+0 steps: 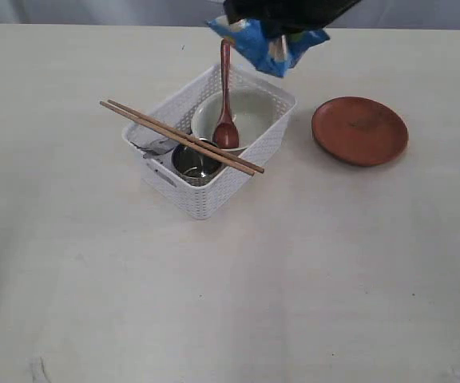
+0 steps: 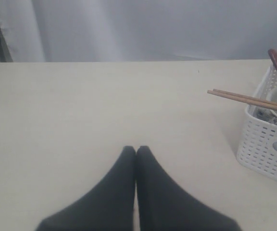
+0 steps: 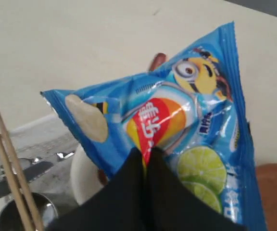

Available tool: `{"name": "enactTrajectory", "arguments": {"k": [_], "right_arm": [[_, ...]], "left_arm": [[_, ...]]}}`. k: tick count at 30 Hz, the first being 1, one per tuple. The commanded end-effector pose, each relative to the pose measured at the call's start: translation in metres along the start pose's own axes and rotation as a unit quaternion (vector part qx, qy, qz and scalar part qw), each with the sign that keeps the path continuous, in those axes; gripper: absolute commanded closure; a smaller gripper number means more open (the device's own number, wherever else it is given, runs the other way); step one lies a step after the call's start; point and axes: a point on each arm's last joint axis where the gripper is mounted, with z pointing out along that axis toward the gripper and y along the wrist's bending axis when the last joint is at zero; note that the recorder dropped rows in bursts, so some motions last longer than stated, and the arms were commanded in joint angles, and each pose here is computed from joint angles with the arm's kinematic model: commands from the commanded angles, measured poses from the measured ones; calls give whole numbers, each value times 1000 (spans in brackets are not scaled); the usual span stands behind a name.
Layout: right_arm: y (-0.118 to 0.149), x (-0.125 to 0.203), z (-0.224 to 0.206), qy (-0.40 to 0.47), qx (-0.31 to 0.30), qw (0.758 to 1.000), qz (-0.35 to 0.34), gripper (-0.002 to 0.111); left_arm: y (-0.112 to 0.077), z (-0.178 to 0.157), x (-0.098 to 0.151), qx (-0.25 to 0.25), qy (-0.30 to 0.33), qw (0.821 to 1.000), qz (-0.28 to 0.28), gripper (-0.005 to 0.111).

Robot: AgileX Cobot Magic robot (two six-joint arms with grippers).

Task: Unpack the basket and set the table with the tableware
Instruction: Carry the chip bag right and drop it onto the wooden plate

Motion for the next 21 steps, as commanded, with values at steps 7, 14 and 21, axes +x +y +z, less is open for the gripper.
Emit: {"name": "enactTrajectory", "arguments": {"k": [7, 14, 21], "right_arm": [[-102, 46, -18, 63, 104, 985, 123, 109], [-124, 97, 21, 68, 123, 980, 144, 109], [-131, 110, 56, 101, 117, 977, 145, 109]], "left_arm": [[0, 0, 0, 3, -3, 1000, 4, 107], [0, 0, 0, 3, -3, 1000, 4, 107], [0, 0, 0, 3, -3, 1000, 4, 107]]}}
